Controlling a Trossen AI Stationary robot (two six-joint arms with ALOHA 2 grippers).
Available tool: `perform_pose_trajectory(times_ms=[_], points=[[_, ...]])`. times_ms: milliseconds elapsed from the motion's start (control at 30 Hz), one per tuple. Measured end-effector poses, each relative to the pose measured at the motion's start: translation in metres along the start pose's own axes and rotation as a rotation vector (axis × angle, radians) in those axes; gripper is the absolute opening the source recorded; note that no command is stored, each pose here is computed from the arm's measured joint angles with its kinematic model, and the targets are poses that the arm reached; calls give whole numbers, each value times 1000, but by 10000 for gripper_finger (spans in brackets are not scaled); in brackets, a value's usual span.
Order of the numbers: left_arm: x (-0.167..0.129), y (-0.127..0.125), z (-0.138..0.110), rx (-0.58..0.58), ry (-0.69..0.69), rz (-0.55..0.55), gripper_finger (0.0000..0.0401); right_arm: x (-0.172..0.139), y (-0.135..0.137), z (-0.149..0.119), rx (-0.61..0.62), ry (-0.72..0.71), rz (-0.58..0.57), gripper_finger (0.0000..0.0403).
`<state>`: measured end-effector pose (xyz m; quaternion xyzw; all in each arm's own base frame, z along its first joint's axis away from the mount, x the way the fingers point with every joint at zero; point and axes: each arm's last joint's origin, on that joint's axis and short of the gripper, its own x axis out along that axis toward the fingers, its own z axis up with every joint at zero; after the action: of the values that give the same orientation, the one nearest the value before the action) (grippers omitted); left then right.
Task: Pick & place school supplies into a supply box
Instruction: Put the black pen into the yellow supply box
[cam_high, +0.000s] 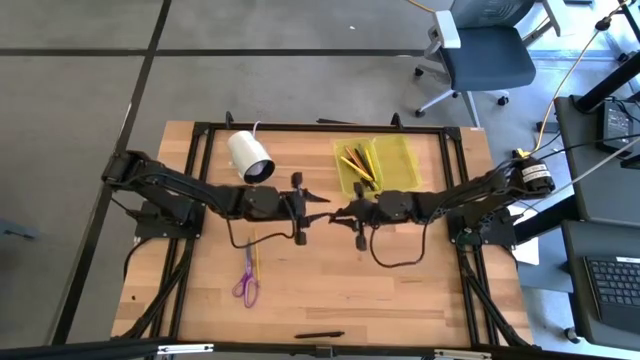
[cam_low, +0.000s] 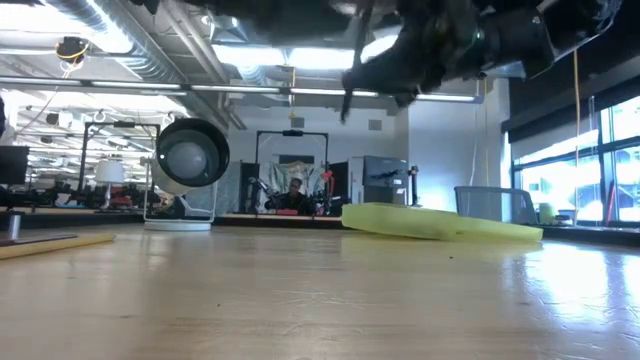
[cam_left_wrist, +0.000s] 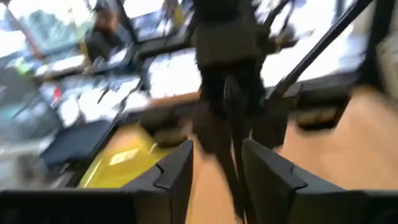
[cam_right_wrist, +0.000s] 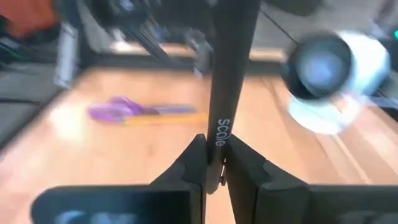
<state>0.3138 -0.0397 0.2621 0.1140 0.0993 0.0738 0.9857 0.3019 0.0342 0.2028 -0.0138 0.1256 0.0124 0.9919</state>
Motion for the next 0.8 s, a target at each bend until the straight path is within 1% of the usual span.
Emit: perform_pose_trajectory(times_ms=[100, 167, 267, 367, 433, 500, 567, 667, 800], points=[[-6, 0, -5, -27, 93, 23, 145, -6, -12, -4, 59, 94, -99, 41], [-9, -2, -9, -65, 145, 12, 148, -12, -26, -5, 147, 172, -175, 41], [-11, -5, -16, -123, 218, -41, 149, -21, -54, -1, 248, 314, -290, 41], [-10, -8, -20, -165, 251, -101, 146, -26, -83, 6, 317, 425, -390, 41], [-9, -10, -24, -191, 278, -137, 142, -27, -103, 10, 366, 491, -408, 41], [-7, -13, -27, -217, 295, -183, 138, -28, -120, 8, 420, 561, -389, 41], [-4, -17, -33, -242, 329, -225, 135, -26, -135, 4, 445, 599, -370, 41], [1, -24, -43, -272, 382, -254, 131, -20, -151, -10, 420, 655, -371, 41], [4, -30, -52, -303, 437, -265, 128, -13, -164, -30, 457, 728, -378, 41]])
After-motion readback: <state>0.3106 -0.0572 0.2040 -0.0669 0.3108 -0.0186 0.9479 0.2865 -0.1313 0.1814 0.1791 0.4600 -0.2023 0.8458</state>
